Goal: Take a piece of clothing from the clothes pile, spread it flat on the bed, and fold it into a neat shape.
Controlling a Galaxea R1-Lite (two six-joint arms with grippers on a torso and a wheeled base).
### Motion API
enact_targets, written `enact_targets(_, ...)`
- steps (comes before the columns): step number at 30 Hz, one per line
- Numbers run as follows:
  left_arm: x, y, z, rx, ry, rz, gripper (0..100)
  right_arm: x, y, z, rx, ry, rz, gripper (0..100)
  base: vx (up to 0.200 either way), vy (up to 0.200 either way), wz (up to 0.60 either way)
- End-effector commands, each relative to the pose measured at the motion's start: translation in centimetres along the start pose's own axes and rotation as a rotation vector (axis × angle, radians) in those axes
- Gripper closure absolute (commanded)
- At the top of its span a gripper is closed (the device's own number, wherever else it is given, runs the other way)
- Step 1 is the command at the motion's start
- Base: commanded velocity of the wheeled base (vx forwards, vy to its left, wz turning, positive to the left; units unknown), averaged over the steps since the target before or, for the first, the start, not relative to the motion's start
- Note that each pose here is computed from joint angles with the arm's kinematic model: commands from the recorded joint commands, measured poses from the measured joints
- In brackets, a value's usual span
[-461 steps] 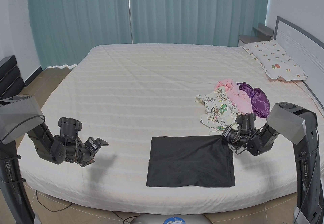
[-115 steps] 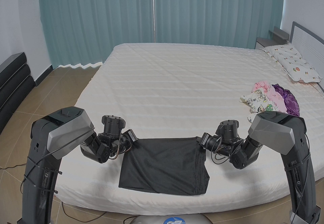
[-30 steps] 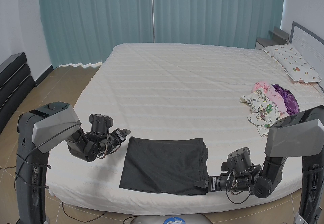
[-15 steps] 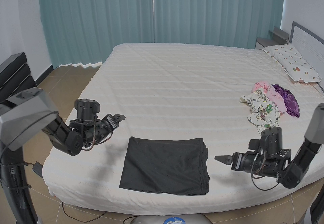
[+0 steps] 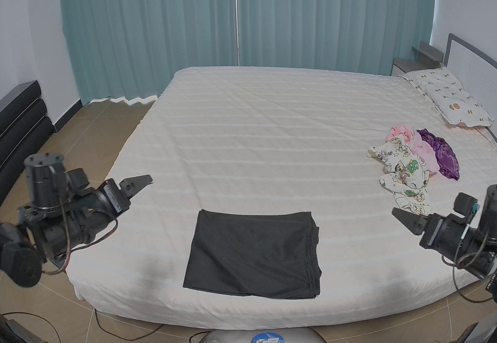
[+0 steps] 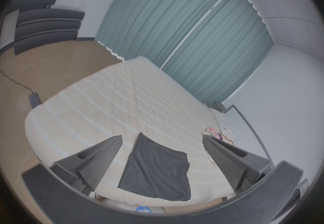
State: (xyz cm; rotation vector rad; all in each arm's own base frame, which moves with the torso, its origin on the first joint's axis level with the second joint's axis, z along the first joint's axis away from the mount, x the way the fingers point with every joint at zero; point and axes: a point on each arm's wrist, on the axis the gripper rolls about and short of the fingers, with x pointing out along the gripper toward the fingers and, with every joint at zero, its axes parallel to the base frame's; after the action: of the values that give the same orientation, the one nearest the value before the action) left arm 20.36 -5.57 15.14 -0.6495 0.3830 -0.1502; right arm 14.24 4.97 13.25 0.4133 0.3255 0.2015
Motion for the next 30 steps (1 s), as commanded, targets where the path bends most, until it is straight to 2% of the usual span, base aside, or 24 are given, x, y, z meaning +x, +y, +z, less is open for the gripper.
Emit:
enact_targets(1, -7.5, 0.2, -0.1, 0.028, -0.213, -0.019, 0, -7.0, -1.4, -1.3, -0.102, -0.110, 0.003, 0, 0.000, 0.000, 0.00)
enact_targets(6, -9.1, 1.1, -0.6, 0.120, -0.290, 0.132, 0, -9.7, -2.3, -2.4, -0.122, -0.111, -0.019, 0, 0.000, 0.000, 0.00)
enact_targets(10, -10.8, 1.6, -1.1, 0.128, -0.329, 0.133, 0, -10.8, -2.9, -3.2, -0.115, -0.142, -0.055, 0, 0.000, 0.000, 0.00)
enact_targets(15, -13.2, 2.4, -1.6, 0.182, -0.400, 0.251, 0, -11.6, -3.5, -4.1, -0.155, -0.181, -0.083, 0, 0.000, 0.000, 0.00)
enact_targets(21, -15.9, 2.9, -1.9, 0.226, -0.484, 0.284, 0, -12.1, -3.9, -4.9, -0.199, -0.183, -0.094, 0, 0.000, 0.000, 0.00)
enact_targets(22, -16.9, 3.3, -2.1, 0.267, -0.520, 0.333, 0, -12.3, -3.9, -5.0, -0.206, -0.188, -0.099, 0, 0.000, 0.000, 0.00)
enact_targets(26, -18.3, 3.8, -2.6, 0.308, -0.565, 0.382, 0, -12.4, -3.9, -4.9, -0.234, -0.204, -0.111, 0, 0.000, 0.000, 0.00)
enact_targets(30, -19.8, 4.3, -3.2, 0.376, -0.623, 0.510, 0, -13.0, -2.9, -2.7, -0.326, -0.286, -0.151, 0, 0.000, 0.000, 0.00)
